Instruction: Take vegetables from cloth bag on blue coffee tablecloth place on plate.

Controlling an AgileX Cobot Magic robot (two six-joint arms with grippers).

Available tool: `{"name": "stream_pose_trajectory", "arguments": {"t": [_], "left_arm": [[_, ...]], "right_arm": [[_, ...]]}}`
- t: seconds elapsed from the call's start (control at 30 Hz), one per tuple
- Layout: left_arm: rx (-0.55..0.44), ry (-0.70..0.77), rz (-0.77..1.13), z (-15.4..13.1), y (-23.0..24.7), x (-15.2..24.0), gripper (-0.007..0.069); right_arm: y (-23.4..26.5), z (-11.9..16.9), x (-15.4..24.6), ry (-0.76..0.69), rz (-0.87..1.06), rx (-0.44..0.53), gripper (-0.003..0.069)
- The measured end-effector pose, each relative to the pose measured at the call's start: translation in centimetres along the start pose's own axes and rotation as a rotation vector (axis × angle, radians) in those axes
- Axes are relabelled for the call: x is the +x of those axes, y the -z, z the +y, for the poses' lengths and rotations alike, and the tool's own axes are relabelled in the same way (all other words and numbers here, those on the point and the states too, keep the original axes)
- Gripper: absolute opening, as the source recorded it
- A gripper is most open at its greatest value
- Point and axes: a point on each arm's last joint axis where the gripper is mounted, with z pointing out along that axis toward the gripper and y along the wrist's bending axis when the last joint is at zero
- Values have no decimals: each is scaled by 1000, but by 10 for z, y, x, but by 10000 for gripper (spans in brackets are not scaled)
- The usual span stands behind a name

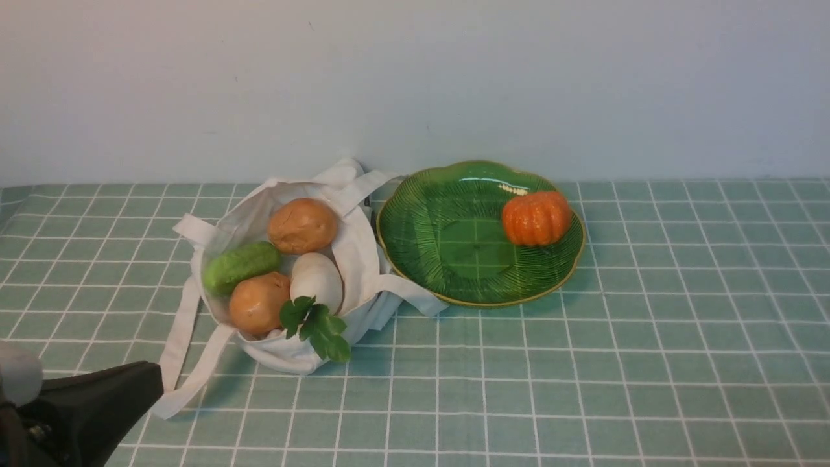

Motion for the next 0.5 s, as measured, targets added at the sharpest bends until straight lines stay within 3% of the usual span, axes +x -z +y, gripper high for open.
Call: {"name": "stream_pose_trajectory", "arguments": {"t": [0.5], "left_arm": [[-4, -4, 18, 1, -1, 4, -5]], "right_arm": [[0, 0, 0, 0, 0, 0, -15]]}}
